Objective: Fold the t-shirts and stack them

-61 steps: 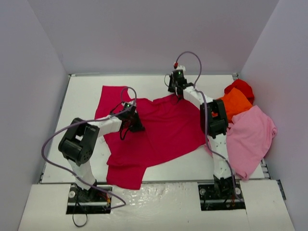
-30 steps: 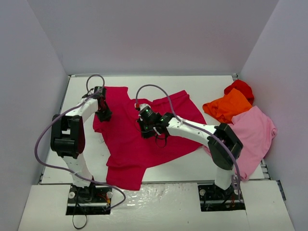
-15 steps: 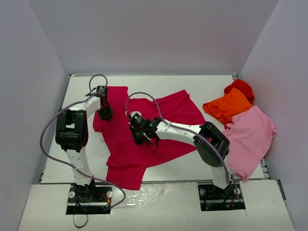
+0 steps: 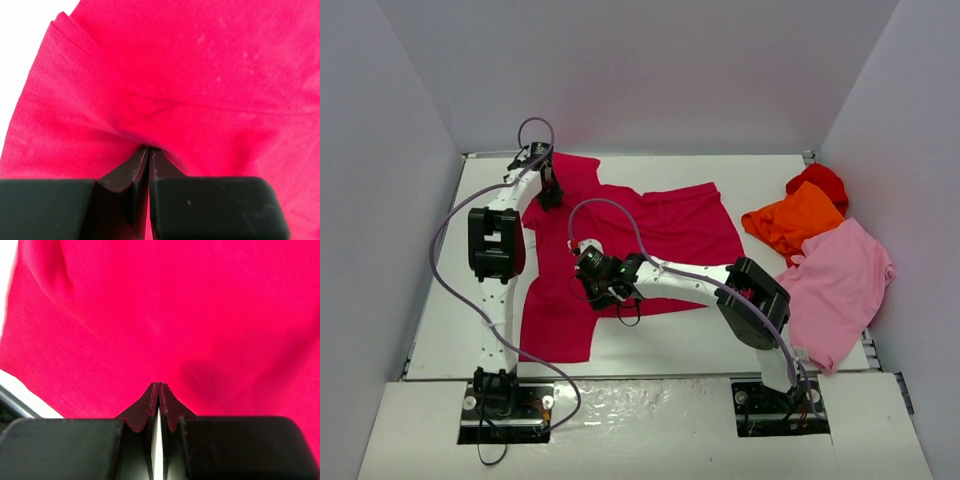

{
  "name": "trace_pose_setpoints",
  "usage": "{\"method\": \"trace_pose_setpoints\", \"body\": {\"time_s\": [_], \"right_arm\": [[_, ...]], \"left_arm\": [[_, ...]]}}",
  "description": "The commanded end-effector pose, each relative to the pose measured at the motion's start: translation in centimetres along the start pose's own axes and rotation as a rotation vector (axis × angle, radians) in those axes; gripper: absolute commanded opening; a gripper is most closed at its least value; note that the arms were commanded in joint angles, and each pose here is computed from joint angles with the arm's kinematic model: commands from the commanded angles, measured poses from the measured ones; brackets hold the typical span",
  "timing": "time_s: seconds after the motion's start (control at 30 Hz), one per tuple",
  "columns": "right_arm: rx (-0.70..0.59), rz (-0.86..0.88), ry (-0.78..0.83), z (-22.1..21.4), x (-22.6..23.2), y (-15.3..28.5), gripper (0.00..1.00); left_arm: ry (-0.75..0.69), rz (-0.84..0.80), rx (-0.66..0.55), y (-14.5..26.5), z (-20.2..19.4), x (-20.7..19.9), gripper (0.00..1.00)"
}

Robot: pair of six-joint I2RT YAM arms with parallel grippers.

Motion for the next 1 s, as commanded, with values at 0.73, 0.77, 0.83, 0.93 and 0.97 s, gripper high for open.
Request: {"method": "trace_pose_setpoints", "body": {"time_s": [0.73, 0.77, 0.83, 0.93, 0.97], "right_arm": [[-0.358, -0.511, -0.360, 12.7, -26.4, 10.3, 0.00], [-0.337, -0.527, -0.378, 11.9, -27.6, 10.0, 0.00], [-0.306, -0.570, -0.396, 10.9, -29.7, 9.4, 0.00], [-0.287, -0.603, -0.385, 11.3, -31.5, 8.6, 0.00], [-0.286, -0.609, -0.381, 11.7, -32.0, 8.4, 0.00]], "left_arm": [[0.043, -0.035, -0.172, 18.2, 1.1, 3.9, 0.21], [0.073, -0.087, -0.125, 17.1, -1.4, 3.4, 0.19], [0.132, -0.166, -0.049, 14.9, -5.7, 2.5, 0.14], [0.185, -0.237, 0.013, 12.4, -8.5, 1.2, 0.10], [0.191, -0.254, 0.031, 11.9, -9.3, 0.8, 0.09]]}}
Point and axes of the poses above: each gripper's point midway between its finger pads, its own y axis back along the fingers, its own x axis along the line the jaws close on, z = x × y, the point moved 1 cm from there along y, back along the fingers, and after that the axes turned 3 degrees about -y, right-handed, at the moved point
